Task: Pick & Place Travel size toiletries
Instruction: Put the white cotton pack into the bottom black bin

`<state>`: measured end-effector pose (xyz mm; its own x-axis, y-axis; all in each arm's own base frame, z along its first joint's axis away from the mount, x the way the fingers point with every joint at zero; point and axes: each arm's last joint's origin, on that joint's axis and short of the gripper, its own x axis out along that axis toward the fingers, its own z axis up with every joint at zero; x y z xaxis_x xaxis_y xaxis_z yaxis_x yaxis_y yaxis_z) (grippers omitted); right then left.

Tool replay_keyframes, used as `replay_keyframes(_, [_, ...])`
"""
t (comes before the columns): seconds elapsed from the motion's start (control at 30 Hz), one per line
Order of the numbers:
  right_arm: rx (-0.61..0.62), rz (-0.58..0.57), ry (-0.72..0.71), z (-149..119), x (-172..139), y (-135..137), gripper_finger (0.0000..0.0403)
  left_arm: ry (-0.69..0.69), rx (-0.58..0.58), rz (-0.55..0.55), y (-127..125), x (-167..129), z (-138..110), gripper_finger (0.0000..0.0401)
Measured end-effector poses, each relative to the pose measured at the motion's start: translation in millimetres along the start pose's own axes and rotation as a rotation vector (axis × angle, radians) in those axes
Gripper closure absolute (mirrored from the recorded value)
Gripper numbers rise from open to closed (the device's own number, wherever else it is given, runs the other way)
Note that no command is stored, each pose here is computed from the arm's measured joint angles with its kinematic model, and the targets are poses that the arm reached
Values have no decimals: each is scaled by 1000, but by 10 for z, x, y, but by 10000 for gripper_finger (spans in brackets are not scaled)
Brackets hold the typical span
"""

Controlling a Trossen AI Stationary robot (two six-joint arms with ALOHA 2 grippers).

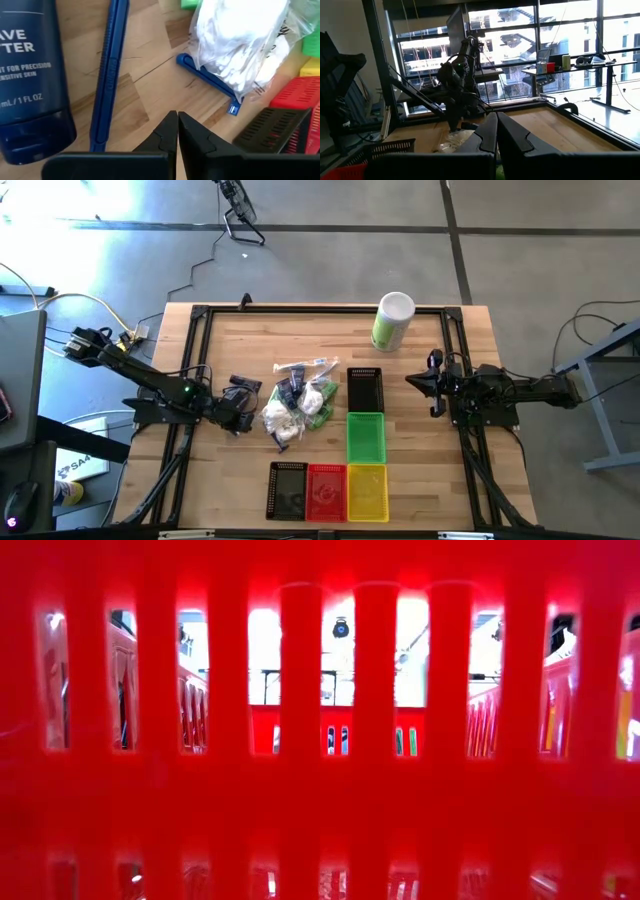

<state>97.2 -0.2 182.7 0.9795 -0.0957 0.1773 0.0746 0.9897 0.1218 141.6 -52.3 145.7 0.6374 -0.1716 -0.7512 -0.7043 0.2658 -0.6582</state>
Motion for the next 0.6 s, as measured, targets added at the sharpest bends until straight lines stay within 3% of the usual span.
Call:
replay_keyframes(0.33, [0, 0, 0, 1, 0, 0, 401, -2, 0, 2, 2, 0, 1, 376])
replay_keyframes(0.6, [0, 0, 0, 1, 0, 0, 401, -9, 0, 7, 7, 0, 3, 281])
